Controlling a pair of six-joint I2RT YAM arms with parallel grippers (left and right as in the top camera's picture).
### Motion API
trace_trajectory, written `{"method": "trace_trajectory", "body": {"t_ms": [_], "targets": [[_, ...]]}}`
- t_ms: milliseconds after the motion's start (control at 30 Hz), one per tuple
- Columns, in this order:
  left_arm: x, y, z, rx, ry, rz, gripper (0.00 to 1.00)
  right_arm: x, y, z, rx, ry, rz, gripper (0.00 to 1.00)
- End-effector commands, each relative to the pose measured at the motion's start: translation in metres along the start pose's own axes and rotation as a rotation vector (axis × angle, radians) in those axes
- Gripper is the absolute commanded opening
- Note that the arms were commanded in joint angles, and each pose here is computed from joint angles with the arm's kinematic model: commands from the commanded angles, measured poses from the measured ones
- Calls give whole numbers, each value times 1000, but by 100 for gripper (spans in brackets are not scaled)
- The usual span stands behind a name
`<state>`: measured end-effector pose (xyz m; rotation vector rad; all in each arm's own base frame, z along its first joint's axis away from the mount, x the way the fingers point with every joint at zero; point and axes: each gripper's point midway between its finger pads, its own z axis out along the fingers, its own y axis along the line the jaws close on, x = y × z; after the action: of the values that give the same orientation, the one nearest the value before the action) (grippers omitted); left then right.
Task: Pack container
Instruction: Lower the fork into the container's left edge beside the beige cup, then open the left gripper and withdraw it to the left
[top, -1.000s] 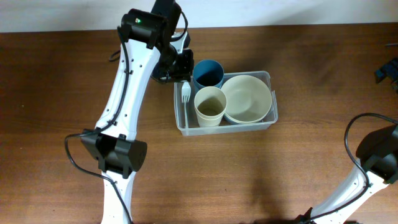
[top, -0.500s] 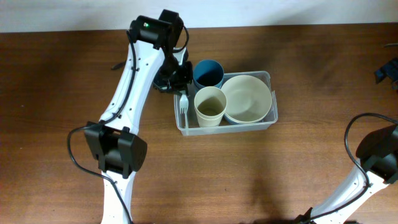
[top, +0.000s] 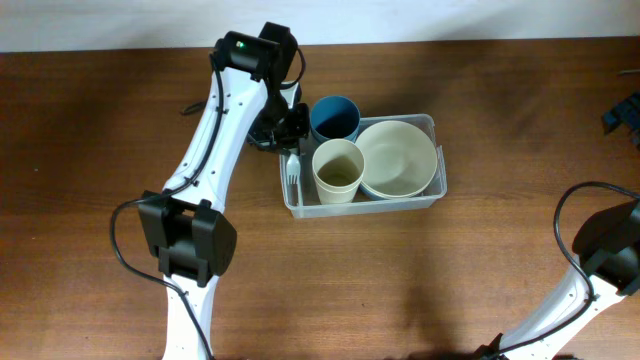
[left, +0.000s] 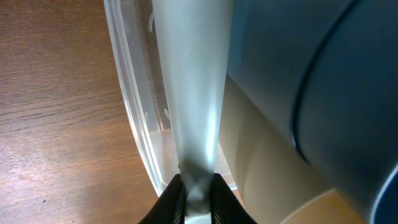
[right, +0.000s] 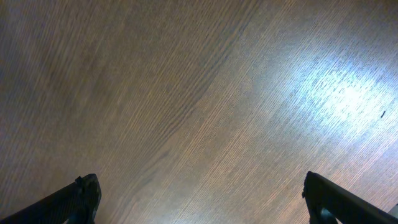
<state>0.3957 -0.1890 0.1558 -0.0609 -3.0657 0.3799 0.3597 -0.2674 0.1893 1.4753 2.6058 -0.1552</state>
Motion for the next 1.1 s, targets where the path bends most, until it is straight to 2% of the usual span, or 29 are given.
{"method": "trace_trajectory", "body": {"t_ms": [0,67,333,500,633,767,867,900,933,967,1000,1033,1067], "targets": [[1,-7,-1,-6,-16,14,18,-2,-5,-2,13,-13,9,99],[-1,-9,0,-4,-23,21,21,-2,-5,-2,13,-13,10,99],[-2,-8,0,-26,-34,26,22,-2,-5,-2,13,-13,10,99],[-7,6,-3,-69,-54,11,32,-2,-5,-2,13,-13,9,99],[-11,22,-25,-62,-86,-32,33,-2,-5,-2,13,-13,9,99],[-9,44,-61,-83,-159,-74,40,-2,-5,-2,13,-13,10,99],[0,59,-89,-113,-214,-100,49,-2,-5,-2,13,-13,9,99],[3,60,-100,-106,-240,-102,55,-2,-5,-2,13,-13,9,99],[6,60,-110,-100,-266,-102,61,-2,-5,-2,13,-13,9,99],[10,58,-120,-98,-291,-98,73,-2,-5,-2,13,-13,9,99],[15,57,-131,-93,-319,-94,93,-2,-5,-2,13,-13,9,99],[19,55,-139,-88,-340,-89,100,-2,-5,-2,13,-13,9,99],[24,52,-148,-81,-365,-84,100,-2,-5,-2,13,-13,9,99]]}}
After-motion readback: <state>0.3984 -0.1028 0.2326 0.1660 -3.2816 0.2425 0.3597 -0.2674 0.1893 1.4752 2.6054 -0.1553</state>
